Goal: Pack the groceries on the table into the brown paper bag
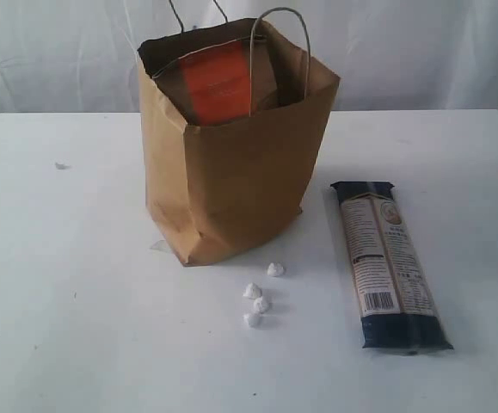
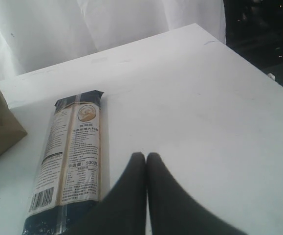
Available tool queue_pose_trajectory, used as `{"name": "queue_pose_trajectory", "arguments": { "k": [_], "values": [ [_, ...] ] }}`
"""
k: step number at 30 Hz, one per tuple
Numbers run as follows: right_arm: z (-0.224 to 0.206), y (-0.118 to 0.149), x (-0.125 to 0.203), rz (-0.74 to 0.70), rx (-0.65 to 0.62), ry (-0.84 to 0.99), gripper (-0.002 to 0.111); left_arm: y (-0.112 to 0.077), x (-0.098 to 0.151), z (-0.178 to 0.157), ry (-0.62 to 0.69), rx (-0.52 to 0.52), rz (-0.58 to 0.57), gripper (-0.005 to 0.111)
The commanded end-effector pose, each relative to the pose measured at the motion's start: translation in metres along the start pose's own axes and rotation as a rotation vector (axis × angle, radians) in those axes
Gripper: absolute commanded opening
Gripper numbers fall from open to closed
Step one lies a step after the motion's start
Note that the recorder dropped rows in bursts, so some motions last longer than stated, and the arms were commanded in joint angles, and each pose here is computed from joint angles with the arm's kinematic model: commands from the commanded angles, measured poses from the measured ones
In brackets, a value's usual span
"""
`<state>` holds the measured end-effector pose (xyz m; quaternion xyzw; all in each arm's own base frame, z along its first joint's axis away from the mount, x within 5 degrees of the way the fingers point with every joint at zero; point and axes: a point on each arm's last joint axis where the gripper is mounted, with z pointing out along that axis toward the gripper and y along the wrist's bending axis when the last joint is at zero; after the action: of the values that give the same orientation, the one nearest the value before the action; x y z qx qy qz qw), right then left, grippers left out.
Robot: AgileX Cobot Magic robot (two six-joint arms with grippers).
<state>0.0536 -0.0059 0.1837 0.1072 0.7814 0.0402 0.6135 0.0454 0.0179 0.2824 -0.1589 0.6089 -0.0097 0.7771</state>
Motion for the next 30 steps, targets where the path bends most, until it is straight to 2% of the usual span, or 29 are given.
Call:
{"name": "queue_pose_trajectory", "arguments": {
  "k": [1, 5, 19, 21, 22, 24, 25, 27, 28, 30],
  "values": [
    [0.000, 0.000, 0.000, -0.011, -0.003, -0.002, 0.000, -0.003, 0.008, -0.006, -0.007, 0.064, -0.021, 0.000],
    [0.000, 0.000, 0.000, -0.011, -0.003, -0.002, 0.000, -0.004, 0.016, -0.005, 0.016, 0.089, -0.018, 0.000],
    [0.000, 0.000, 0.000, -0.011, -0.003, -0.002, 0.000, -0.004, 0.016, -0.005, 0.016, 0.087, -0.018, 0.000],
    [0.000, 0.000, 0.000, -0.011, -0.003, -0.002, 0.000, -0.006, 0.025, -0.005, 0.034, 0.129, 0.101, 0.000],
    [0.000, 0.000, 0.000, -0.011, -0.003, -0.002, 0.000, -0.011, 0.034, -0.006, 0.038, 0.204, 0.357, 0.000],
    [0.000, 0.000, 0.000, -0.011, -0.003, -0.002, 0.000, -0.017, 0.046, -0.008, 0.070, 0.309, 0.617, 0.000],
    [0.000, 0.000, 0.000, -0.011, -0.003, -0.002, 0.000, -0.019, 0.052, -0.010, 0.119, 0.355, 0.688, 0.000],
    [0.000, 0.000, 0.000, -0.011, -0.003, -0.002, 0.000, -0.019, 0.062, -0.014, 0.268, 0.395, 0.664, 0.000],
    [0.000, 0.000, 0.000, -0.011, -0.003, -0.002, 0.000, -0.017, 0.067, -0.016, 0.373, 0.382, 0.596, 0.000],
    [0.000, 0.000, 0.000, -0.011, -0.003, -0.002, 0.000, -0.011, 0.078, -0.021, 0.557, 0.292, 0.398, 0.000]
  ]
}}
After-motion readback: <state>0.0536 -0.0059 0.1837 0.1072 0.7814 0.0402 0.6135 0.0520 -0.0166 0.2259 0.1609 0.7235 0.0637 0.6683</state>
